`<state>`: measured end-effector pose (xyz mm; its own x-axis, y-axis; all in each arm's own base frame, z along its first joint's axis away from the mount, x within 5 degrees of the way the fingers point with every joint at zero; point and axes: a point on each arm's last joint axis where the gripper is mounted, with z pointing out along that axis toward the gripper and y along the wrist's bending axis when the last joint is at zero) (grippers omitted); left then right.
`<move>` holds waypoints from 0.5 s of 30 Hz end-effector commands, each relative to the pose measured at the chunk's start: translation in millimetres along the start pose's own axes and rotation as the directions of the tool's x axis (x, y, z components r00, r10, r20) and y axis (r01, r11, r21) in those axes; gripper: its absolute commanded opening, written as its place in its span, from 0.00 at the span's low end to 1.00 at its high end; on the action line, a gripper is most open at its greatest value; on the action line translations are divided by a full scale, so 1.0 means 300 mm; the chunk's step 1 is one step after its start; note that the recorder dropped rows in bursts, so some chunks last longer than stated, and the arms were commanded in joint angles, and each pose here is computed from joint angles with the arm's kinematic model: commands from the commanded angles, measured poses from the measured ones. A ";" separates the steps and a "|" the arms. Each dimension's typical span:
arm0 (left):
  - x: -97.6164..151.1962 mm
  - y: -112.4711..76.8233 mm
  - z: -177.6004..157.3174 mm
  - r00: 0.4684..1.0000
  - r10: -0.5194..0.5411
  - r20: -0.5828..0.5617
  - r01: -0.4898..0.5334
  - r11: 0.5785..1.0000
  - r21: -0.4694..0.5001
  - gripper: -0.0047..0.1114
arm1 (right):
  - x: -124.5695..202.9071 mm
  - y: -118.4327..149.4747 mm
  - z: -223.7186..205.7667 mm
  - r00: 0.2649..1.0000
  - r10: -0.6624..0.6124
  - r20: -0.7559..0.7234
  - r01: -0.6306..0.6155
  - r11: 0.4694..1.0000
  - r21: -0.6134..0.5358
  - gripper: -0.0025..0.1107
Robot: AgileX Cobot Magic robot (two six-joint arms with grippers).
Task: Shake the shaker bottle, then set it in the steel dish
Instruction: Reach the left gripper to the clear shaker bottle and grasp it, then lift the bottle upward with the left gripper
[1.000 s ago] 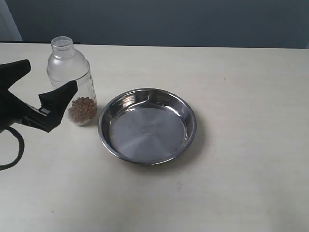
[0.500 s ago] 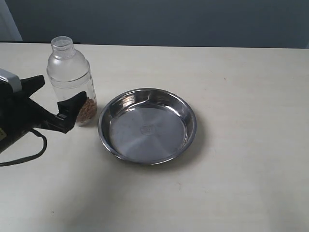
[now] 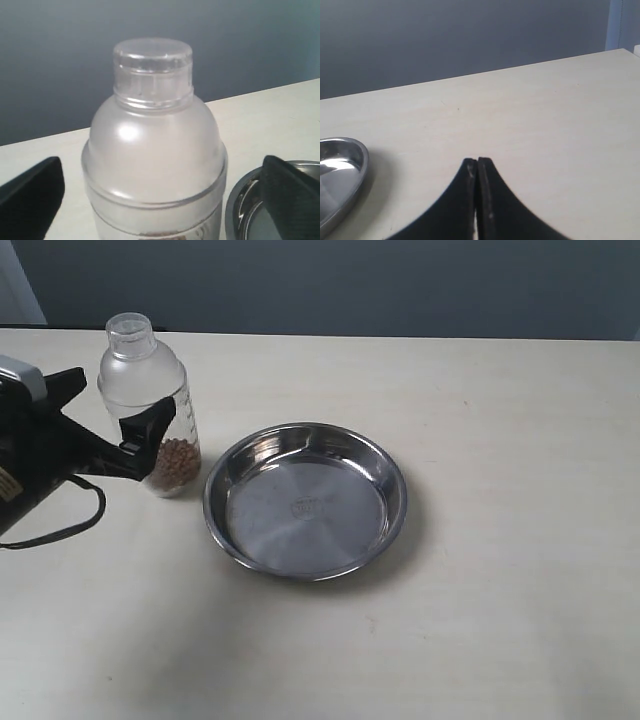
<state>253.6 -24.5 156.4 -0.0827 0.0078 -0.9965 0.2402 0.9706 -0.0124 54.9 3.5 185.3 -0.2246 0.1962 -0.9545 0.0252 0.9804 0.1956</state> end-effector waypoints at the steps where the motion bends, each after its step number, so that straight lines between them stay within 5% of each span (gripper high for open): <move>1: 0.008 0.009 0.032 1.000 -0.002 0.006 0.002 1.000 -0.020 0.95 | -0.002 0.000 -0.001 1.000 -0.005 0.012 0.005 1.000 -0.003 0.02; 15: 0.101 0.031 0.158 0.999 -0.013 -0.051 0.013 1.000 0.000 0.95 | -0.002 0.000 -0.001 1.000 -0.005 0.012 0.005 1.000 -0.003 0.02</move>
<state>294.1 -24.8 127.0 -0.1325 0.0123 -0.9911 0.2352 0.9718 -0.0194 54.9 3.5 185.3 -0.2246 0.1962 -0.9545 0.0252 0.9804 0.1956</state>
